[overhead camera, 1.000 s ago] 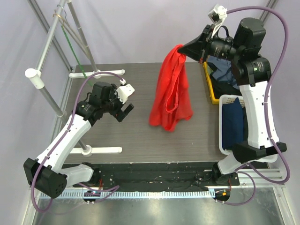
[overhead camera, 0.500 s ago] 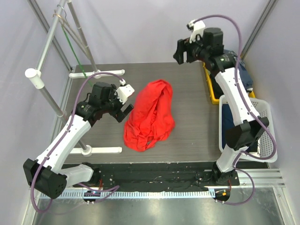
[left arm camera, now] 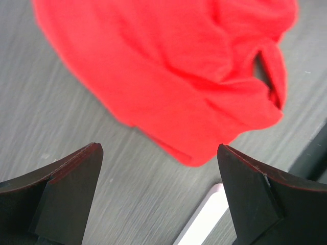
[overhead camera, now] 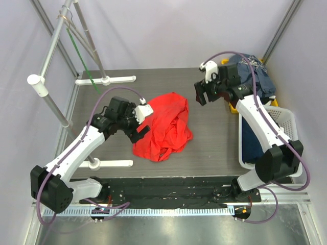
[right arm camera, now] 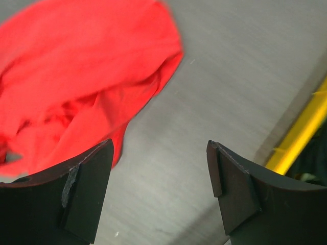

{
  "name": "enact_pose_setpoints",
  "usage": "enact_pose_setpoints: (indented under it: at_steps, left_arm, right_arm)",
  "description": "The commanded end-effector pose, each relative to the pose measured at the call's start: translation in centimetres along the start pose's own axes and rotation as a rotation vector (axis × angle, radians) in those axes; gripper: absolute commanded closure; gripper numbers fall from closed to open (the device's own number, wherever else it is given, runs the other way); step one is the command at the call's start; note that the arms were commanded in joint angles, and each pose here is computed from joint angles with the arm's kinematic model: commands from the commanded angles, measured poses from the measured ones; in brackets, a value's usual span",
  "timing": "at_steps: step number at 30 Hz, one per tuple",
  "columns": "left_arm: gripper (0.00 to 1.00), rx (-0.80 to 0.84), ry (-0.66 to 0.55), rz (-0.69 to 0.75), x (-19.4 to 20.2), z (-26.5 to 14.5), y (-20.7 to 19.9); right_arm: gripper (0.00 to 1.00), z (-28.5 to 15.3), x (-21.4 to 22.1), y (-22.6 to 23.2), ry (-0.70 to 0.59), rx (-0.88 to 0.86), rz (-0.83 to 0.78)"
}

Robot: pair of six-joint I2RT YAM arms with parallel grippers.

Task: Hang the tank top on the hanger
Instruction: Place the tank top at the center of the board, then adjust the tank top at the center of the board.

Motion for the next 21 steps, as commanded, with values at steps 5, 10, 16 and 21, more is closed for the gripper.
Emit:
enact_pose_setpoints:
  at_steps: [5, 10, 16, 21]
  left_arm:
    - [0.00, 0.159, -0.004, 0.113, -0.6, 2.9, -4.3]
    - [0.00, 0.184, 0.003, 0.136, -0.4, 4.9, -5.1]
    - [0.00, 0.176, 0.023, 0.135, 0.3, 7.3, -5.2]
    - [0.00, 0.156, 0.044, 0.121, 1.2, 9.4, -4.8]
  right_arm:
    - [0.19, -0.8, 6.6, 6.4, 0.074, -0.308, -0.097]
    - [0.19, -2.0, 9.2, 10.7, 0.088, -0.542, -0.121]
    - [0.20, -0.1, 11.6, 13.3, 0.140, -0.582, -0.129]
    - [0.22, 2.2, 12.4, 14.0, 0.163, -0.585, -0.095]
Point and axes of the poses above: each gripper's point midway between its finger pads, its own z axis out along the fingers, its own y axis along the line the jaws close on, x = y × z, the point moved 1 cm from there along -z, back along the fingers, and after that the axes turned 2 degrees about -z, right-handed, at the moved point
